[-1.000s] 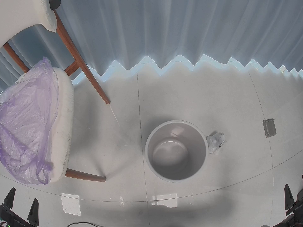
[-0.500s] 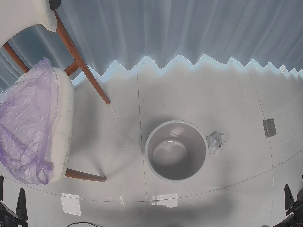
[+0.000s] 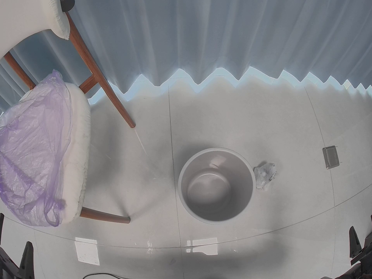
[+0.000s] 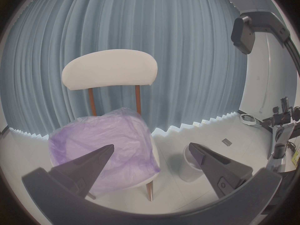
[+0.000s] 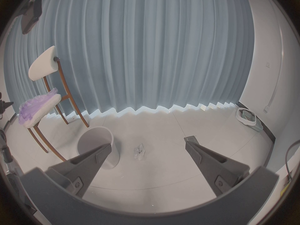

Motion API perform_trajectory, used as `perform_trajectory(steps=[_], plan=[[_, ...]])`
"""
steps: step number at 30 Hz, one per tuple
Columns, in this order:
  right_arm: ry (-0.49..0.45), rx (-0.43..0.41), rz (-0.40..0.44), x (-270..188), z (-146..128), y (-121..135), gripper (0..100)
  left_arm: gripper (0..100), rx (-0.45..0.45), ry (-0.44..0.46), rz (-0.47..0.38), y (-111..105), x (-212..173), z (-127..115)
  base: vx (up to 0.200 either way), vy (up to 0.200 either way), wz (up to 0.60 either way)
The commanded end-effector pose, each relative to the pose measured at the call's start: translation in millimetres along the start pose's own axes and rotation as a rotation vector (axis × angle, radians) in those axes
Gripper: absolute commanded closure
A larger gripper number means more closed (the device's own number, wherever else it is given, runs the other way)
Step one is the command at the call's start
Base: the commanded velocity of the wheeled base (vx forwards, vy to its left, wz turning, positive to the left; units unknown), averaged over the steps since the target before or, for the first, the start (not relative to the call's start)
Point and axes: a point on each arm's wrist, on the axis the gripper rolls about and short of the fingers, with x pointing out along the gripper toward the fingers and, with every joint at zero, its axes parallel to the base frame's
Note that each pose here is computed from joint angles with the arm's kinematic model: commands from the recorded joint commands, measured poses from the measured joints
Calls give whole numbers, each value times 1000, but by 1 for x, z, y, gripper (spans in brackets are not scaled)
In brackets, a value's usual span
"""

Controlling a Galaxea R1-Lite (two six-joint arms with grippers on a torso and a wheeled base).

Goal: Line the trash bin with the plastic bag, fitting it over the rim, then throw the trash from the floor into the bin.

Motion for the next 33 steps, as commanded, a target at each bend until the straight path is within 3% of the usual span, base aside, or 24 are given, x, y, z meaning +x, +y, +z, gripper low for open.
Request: perform_trajectory(steps=[1, 6, 13, 22, 33], plan=[[1, 0, 0, 0, -5, 0, 0, 0, 5, -18, -27, 0, -1, 20, 0, 0, 0], [1, 0, 0, 0, -5, 0, 0, 0, 10, 68, -67, 7, 31, 58, 0, 0, 0], [1, 0, 0, 0, -5, 0, 0, 0, 74, 178, -113, 16, 72, 77, 0, 0, 0], [1, 0, 0, 0, -5, 0, 0, 0, 185, 325, -226, 20, 117, 68, 0, 0, 0], [1, 0, 0, 0, -5, 0, 0, 0, 227, 313, -451, 3, 145, 75, 0, 0, 0]])
